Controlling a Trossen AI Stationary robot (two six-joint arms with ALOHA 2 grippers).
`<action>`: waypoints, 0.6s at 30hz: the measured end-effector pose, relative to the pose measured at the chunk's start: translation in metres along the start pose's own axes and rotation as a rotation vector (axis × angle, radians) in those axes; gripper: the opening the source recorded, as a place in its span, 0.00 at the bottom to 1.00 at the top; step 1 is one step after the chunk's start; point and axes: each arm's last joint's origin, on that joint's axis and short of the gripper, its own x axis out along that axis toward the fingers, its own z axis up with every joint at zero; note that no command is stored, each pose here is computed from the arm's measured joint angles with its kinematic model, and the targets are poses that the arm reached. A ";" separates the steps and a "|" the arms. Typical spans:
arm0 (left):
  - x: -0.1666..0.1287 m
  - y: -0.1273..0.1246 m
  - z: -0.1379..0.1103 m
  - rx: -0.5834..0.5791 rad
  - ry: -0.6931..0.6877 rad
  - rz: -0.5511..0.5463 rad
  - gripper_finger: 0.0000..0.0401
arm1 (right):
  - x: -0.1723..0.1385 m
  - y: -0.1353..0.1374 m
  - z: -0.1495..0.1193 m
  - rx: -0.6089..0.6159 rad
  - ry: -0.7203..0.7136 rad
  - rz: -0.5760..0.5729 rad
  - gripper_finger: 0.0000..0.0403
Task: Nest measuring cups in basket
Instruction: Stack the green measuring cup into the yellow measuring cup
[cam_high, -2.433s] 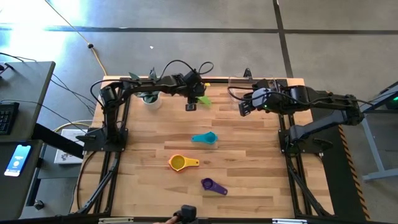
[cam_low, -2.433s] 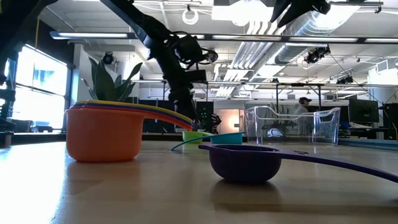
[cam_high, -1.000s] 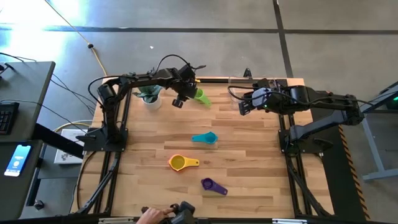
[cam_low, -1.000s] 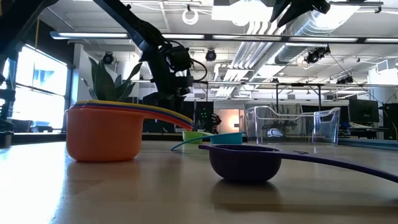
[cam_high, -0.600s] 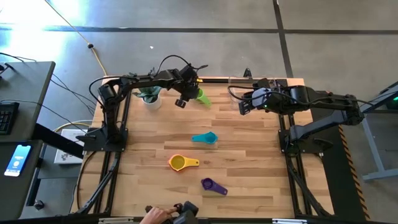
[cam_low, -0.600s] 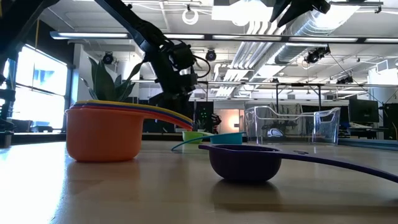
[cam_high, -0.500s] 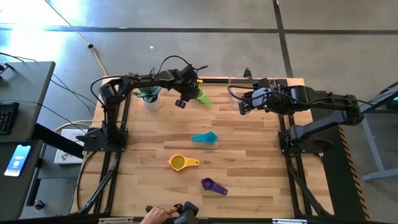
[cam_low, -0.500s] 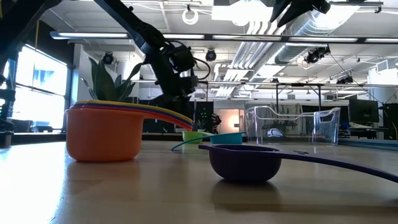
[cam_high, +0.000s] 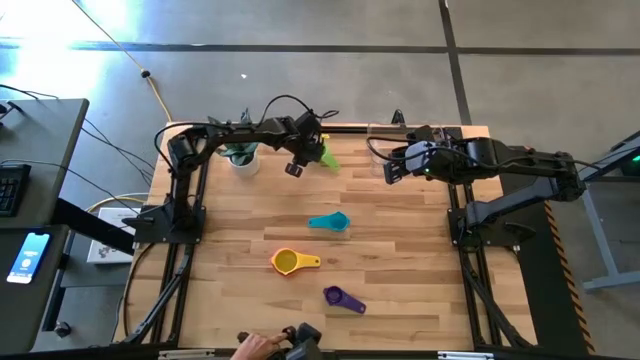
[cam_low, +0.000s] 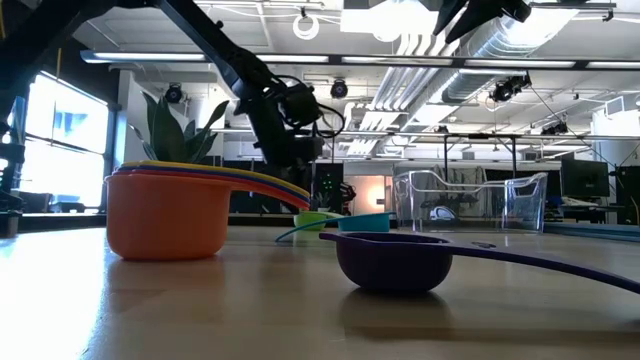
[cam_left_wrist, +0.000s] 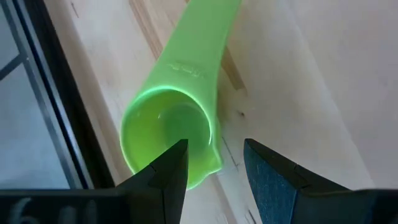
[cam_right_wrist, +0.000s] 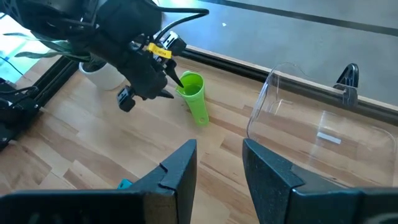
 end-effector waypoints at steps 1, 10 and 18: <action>0.001 0.000 0.000 -0.001 -0.008 -0.007 0.36 | 0.000 0.000 0.000 0.000 0.000 0.000 0.30; 0.019 -0.006 -0.003 -0.074 0.013 -0.046 0.36 | 0.000 0.000 0.000 0.000 0.000 0.000 0.30; 0.018 -0.006 -0.002 -0.131 0.028 -0.036 0.23 | 0.000 0.000 0.000 0.000 0.000 0.000 0.30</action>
